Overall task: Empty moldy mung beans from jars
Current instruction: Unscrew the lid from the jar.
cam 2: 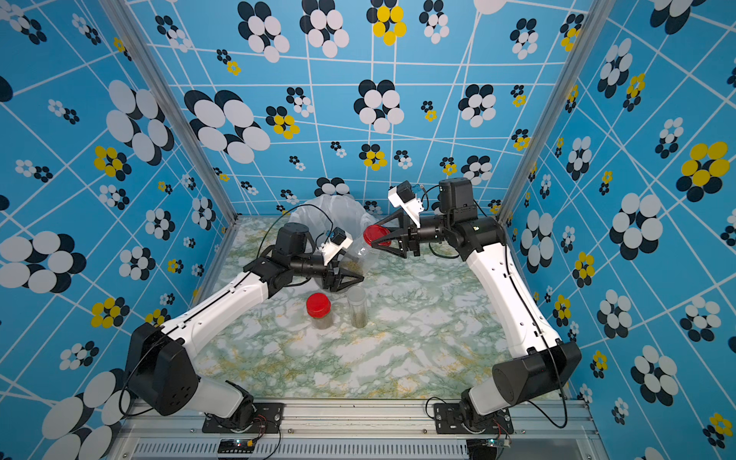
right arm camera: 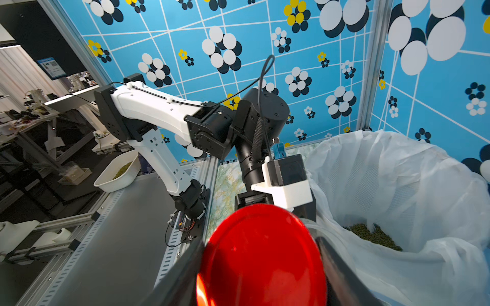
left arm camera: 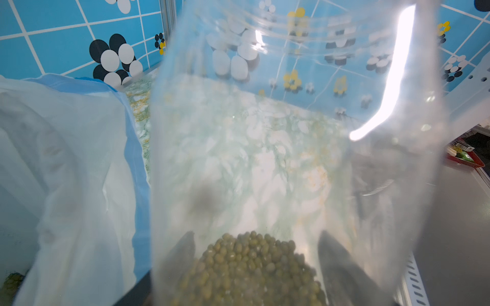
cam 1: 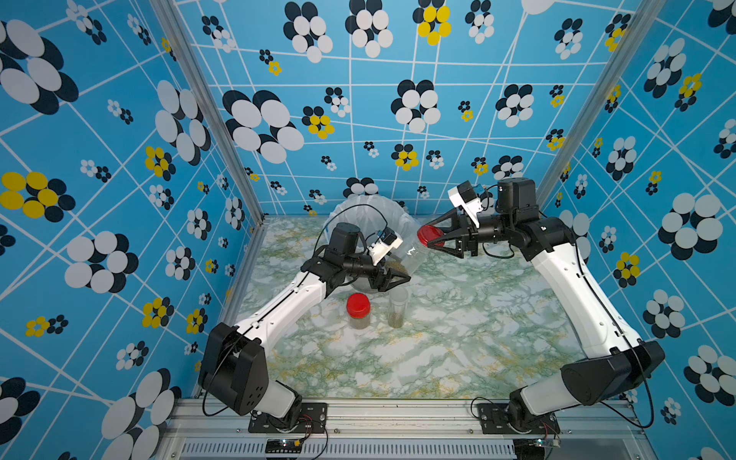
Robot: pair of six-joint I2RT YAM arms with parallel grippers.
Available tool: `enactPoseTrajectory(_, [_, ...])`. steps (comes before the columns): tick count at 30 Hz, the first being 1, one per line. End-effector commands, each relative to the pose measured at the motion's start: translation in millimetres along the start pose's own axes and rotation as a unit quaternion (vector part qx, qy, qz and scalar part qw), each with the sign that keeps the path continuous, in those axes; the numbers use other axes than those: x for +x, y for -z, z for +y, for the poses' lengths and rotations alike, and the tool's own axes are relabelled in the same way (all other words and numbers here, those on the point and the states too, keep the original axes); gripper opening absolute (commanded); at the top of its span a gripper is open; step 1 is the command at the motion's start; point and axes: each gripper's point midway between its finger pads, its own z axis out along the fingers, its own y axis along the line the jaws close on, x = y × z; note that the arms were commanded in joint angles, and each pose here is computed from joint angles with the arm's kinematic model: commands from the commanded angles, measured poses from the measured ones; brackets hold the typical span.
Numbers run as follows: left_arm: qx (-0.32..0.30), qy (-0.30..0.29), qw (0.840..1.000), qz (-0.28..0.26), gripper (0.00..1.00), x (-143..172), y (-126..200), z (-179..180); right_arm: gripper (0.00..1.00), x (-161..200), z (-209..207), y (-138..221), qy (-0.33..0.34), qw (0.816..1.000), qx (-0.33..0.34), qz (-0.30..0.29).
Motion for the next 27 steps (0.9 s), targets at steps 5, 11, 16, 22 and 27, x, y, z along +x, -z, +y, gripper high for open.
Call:
enactPoseTrajectory(5, [-0.053, -0.023, 0.998, -0.032, 0.37, -31.4, 18.3, -3.4, 0.53, -12.0, -61.1, 17.8, -0.035, 0.984, 0.172, -0.030])
enactPoseTrajectory(11, [-0.102, -0.027, 0.993, -0.051, 0.37, -42.6, 30.2, 4.0, 0.53, -12.3, -98.4, 43.1, -0.066, 0.957, 0.276, -0.054])
enactPoseTrajectory(16, [-0.134, -0.021, 0.989, -0.060, 0.37, -51.4, 41.2, 6.8, 0.53, 29.5, -126.7, 48.8, -0.099, 0.936, 0.339, -0.022])
enactPoseTrajectory(22, [-0.183, -0.008, 0.982, -0.035, 0.38, -44.8, 51.0, 19.4, 0.51, 112.8, -137.4, 42.4, -0.144, 0.917, 0.370, 0.030])
enactPoseTrajectory(27, [-0.189, -0.002, 0.981, -0.048, 0.39, -48.5, 57.0, 16.2, 0.51, 173.0, -135.3, 40.8, -0.178, 0.897, 0.400, 0.061])
